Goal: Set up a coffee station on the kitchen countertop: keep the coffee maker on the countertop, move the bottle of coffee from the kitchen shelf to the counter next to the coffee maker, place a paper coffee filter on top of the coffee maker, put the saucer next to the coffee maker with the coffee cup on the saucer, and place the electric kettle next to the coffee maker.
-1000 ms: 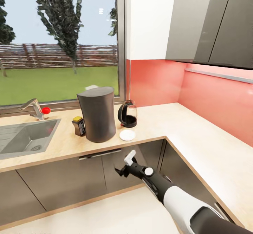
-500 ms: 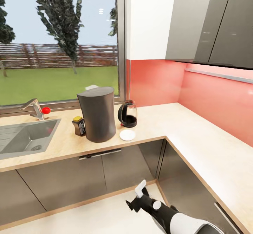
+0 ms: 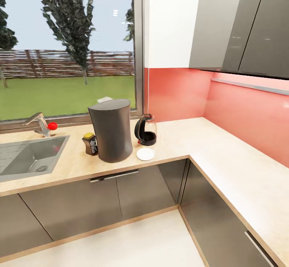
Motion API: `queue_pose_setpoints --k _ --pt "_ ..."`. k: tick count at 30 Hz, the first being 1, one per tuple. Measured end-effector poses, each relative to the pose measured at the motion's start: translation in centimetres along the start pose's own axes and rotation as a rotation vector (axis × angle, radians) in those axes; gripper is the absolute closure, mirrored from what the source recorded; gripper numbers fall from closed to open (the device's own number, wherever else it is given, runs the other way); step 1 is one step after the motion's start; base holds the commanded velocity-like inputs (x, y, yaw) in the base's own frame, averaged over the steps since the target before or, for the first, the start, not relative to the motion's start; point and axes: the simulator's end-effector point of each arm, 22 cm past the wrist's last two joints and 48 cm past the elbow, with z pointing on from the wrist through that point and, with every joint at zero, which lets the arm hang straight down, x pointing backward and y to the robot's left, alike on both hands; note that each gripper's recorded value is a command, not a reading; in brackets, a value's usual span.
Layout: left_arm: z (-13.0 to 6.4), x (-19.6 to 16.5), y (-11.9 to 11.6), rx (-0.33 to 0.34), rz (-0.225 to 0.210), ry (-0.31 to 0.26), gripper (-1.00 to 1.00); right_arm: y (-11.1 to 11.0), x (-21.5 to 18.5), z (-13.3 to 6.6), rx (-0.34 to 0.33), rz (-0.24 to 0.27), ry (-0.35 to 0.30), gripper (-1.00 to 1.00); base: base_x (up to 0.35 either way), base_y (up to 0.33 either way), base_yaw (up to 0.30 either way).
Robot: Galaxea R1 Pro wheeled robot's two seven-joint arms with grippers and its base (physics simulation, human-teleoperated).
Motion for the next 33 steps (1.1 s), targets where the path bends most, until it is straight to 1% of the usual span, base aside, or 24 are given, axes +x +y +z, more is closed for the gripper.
queue_pose_setpoints --k 5,15,26,33 --pt "-0.09 -0.1 -0.53 0.007 0.001 -0.001 -1.0 0.04 1.29 0.14 0.002 0.009 0.021 -1.0 0.0 0.0 0.0" --pt "-0.09 -0.18 -0.57 0.008 0.003 -0.004 -1.0 0.1 1.18 0.14 0.001 0.016 0.018 -1.0 0.0 0.0 0.0" --pt "0.05 -0.21 0.29 -0.003 0.004 -0.007 -1.0 0.3 1.15 0.13 -0.001 0.019 0.018 -1.0 0.0 0.0 -0.007" --pt "-0.03 -0.53 -0.22 0.004 0.001 -0.018 -1.0 0.15 1.22 0.14 0.002 0.02 0.018 -1.0 0.0 0.0 -0.002"
